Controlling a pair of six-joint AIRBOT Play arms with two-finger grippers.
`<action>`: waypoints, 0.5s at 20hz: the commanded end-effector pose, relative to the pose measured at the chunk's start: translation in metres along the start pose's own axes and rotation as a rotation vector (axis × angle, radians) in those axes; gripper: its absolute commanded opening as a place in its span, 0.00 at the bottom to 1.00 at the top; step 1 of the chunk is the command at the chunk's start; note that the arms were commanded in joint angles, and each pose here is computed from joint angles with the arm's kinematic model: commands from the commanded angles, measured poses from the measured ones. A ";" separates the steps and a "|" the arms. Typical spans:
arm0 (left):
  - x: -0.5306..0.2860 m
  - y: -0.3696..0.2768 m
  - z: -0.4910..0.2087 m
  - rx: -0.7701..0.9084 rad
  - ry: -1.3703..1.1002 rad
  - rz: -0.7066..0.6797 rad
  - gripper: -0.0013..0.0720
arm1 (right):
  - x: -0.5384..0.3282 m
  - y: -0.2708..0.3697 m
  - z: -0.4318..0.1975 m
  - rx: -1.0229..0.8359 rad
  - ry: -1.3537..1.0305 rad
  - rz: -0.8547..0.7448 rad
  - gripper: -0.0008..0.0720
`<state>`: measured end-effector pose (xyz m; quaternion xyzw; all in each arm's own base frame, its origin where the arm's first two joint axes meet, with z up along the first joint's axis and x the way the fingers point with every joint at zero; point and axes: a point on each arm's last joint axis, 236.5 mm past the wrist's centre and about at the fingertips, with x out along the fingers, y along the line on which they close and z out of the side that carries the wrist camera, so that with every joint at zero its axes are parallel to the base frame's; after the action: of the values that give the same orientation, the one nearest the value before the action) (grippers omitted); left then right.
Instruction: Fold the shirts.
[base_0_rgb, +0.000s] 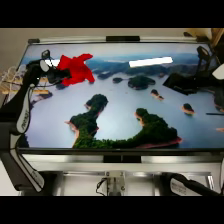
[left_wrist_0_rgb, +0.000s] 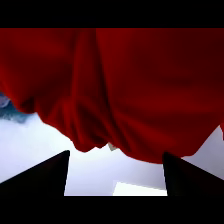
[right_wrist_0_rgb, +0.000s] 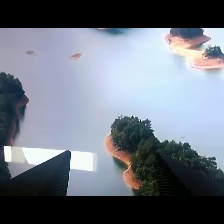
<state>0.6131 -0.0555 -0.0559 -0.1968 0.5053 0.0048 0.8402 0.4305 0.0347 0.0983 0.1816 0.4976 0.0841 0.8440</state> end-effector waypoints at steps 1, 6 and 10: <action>0.046 -0.005 -0.004 -0.148 0.041 -0.124 0.91 | 0.000 0.003 0.002 -0.026 -0.007 0.013 0.88; 0.052 -0.028 0.003 -0.142 -0.012 -0.178 0.06 | 0.000 0.002 0.001 -0.029 -0.006 0.008 0.88; -0.021 -0.077 0.032 0.022 -0.091 -0.320 0.06 | -0.001 0.002 0.010 -0.037 -0.041 0.005 0.88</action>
<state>0.6432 -0.0964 -0.0566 -0.2852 0.4704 -0.0661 0.8325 0.4335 0.0356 0.1006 0.1717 0.4895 0.0930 0.8499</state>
